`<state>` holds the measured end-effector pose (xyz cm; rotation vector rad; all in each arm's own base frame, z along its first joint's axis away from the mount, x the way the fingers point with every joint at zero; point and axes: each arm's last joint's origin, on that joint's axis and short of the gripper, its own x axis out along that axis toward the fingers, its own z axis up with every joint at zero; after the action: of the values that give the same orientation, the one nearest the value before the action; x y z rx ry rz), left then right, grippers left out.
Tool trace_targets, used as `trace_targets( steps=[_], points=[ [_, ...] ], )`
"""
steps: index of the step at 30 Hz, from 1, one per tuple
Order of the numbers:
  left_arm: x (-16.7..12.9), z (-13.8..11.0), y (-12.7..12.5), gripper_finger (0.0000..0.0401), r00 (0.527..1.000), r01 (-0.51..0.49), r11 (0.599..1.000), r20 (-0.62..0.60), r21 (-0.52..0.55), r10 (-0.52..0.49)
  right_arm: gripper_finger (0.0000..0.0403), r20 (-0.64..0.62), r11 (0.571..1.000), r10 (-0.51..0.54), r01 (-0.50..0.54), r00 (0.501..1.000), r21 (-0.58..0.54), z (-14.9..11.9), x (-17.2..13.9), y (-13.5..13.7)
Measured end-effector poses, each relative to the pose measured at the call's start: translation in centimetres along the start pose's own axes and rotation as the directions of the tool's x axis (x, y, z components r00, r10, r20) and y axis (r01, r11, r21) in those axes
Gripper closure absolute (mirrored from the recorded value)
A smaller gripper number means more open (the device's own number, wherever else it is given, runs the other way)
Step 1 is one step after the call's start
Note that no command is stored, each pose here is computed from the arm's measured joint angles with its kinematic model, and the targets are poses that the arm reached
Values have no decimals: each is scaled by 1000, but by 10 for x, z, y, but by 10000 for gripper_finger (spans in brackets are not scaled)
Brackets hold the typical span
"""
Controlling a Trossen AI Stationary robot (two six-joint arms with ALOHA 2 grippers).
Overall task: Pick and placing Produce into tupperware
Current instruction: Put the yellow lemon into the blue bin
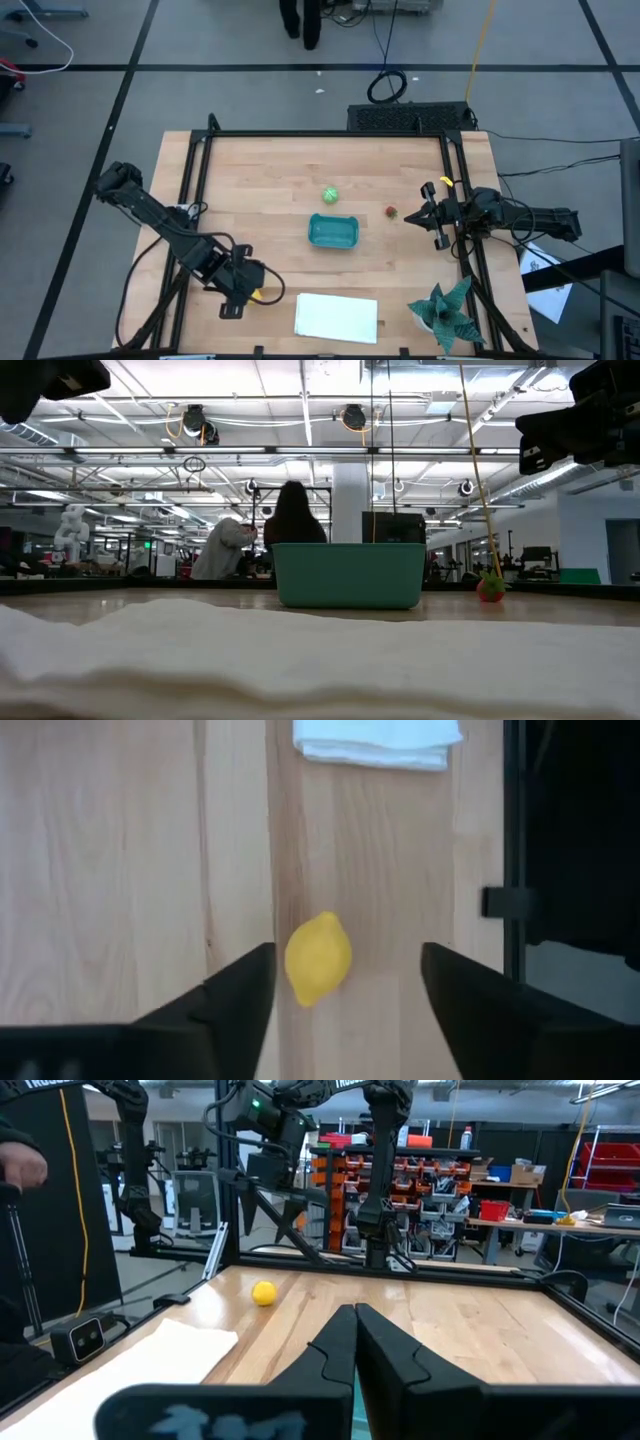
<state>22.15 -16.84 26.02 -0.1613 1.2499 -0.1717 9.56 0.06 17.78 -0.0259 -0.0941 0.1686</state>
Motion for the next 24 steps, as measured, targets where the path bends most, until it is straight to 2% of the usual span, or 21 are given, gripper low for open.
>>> trace_targets(
  steps=[5, 11, 18, 24],
  points=[
    [9, -5, 3, 94, 1000, -13, 999, -6, -34, 12, 403, -3, 1000, 0, 0, 1000, 1, 0, 0, 0],
    [26, -17, 11, 60, 998, -29, 994, -53, -103, 24, 403, -3, 1000, 0, 0, 1000, 8, 0, 0, 0],
    [39, -16, 10, 55, 998, 56, 996, 21, -74, -55, 403, -3, 1000, 0, 0, 1000, 8, 0, 0, 0],
    [51, -28, 14, 54, 999, 36, 998, 7, -61, -35, 403, -3, 1000, 0, 0, 1000, 9, 0, 0, 0]
  ],
)
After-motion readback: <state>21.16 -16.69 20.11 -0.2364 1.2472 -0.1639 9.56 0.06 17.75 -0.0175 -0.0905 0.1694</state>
